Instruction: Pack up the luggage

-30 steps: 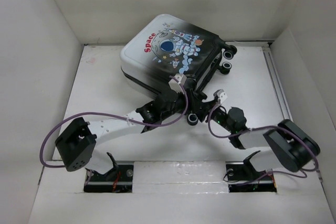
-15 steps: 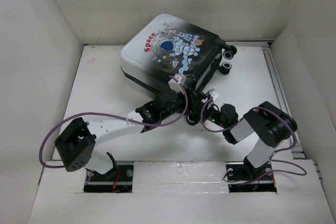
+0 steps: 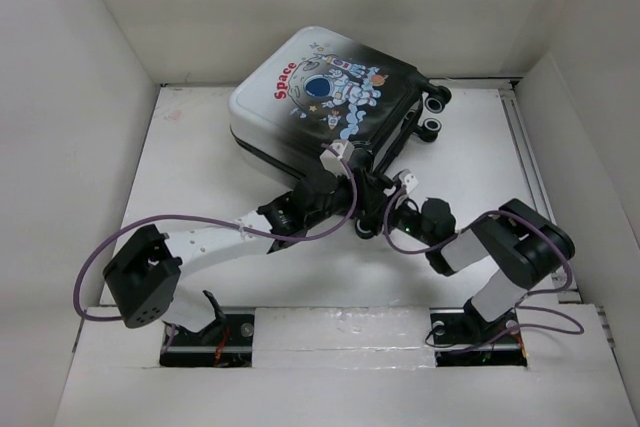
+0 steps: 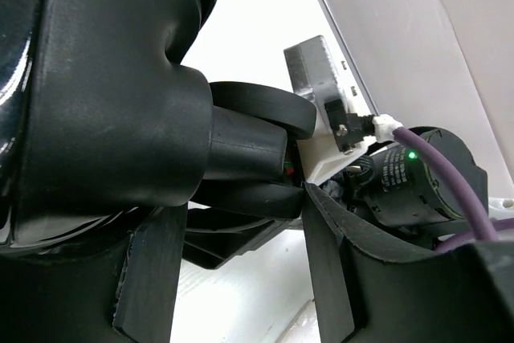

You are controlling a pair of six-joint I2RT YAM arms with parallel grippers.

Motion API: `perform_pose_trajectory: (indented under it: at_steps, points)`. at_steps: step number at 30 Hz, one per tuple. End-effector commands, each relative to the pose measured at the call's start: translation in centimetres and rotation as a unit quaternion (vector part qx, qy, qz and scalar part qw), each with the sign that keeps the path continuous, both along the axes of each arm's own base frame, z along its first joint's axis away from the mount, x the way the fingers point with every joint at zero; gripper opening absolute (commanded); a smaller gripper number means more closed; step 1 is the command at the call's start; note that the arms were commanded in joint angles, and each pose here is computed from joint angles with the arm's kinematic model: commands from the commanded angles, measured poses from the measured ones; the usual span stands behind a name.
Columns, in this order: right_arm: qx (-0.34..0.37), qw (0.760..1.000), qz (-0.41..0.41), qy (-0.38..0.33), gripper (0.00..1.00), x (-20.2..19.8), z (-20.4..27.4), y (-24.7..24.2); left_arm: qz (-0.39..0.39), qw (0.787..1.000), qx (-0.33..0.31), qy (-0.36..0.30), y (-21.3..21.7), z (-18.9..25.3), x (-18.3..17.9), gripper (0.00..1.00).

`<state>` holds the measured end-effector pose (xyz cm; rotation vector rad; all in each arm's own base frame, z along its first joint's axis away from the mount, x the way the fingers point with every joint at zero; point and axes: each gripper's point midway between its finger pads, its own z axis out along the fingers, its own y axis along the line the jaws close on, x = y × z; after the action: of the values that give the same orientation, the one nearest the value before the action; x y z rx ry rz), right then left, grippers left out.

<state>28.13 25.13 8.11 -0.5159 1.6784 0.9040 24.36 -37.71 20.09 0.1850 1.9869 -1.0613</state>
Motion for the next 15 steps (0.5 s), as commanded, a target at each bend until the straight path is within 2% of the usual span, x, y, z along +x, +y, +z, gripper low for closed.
perform_pose_trajectory:
  at_steps: [1, 6, 13, 15]
  points:
    - [0.161, 0.95, -0.008, -0.266, 0.51, 0.1, 16.0, 0.0, -0.002, 0.983, -0.147, -0.105, -0.2, 11.8, 0.3, 0.0]
    - [0.176, 0.942, -0.021, -0.284, 0.53, -1.5, 17.7, -1.0, 0.002, 0.984, -0.143, -0.103, -0.1, 11.4, 0.4, 0.0]
    - [0.151, 0.95, -0.026, -0.271, 0.54, 0.6, 16.5, 0.1, 0.003, 0.984, -0.146, -0.099, -0.1, 11.4, 0.4, 0.0]
    - [0.162, 0.952, -0.019, -0.26, 0.5, 0.4, 15.8, 0.5, 0.003, 0.983, -0.15, -0.102, 0.0, 11.8, 0.3, 0.0]
